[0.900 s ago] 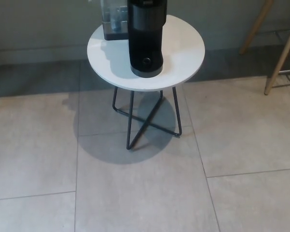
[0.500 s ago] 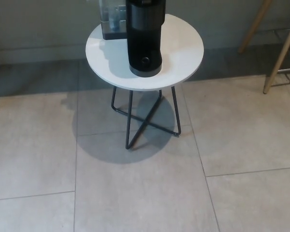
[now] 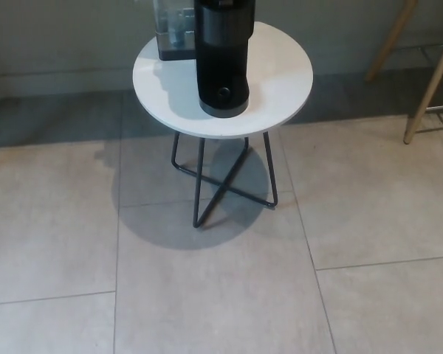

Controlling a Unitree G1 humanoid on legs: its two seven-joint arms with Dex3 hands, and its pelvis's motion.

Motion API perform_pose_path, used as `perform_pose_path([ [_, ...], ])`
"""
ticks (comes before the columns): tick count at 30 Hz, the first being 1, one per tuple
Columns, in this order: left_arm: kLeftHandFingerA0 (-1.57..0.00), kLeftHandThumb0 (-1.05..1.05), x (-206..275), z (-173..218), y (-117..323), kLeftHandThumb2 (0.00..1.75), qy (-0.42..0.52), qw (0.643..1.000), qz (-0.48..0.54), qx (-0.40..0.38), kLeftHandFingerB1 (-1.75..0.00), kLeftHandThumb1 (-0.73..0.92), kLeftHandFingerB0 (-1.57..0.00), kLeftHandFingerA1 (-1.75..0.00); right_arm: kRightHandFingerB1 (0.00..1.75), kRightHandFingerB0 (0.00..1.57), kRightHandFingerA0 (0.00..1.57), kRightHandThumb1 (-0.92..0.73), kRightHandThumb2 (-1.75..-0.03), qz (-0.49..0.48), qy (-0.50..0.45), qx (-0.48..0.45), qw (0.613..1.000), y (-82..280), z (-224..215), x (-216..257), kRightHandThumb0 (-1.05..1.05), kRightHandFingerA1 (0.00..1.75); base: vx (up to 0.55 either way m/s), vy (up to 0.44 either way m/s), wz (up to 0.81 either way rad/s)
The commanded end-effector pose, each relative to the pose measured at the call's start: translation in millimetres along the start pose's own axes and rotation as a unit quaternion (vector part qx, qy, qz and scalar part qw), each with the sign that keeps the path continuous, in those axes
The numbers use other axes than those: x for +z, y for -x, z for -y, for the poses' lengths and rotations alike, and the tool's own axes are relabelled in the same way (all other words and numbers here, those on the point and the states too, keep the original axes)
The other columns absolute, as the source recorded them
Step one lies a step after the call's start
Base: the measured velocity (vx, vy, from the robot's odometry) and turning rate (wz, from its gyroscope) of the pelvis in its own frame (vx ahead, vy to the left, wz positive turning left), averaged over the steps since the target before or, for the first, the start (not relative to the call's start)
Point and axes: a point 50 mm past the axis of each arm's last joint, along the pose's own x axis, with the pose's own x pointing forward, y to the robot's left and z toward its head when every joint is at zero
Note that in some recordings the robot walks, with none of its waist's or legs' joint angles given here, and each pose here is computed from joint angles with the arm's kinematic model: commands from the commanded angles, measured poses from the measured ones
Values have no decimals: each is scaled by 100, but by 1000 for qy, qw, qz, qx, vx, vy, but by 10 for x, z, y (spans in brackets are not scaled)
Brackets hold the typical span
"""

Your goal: A coffee maker is kept on a small desk and the robot walks towards it and uses its right hand to push down the lid of the coffee maker to close it

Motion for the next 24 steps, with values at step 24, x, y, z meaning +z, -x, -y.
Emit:
perform_pose_path([
  [24, -5, -48, 2, -20, 5, 93, -21, 1000, 4, -6, -53, 37, 0, -58, 33, 0, 0, -41, -85, 5, 2, -19, 1000, 23, 84, -12, -64, 22, 0, 0, 0],
])
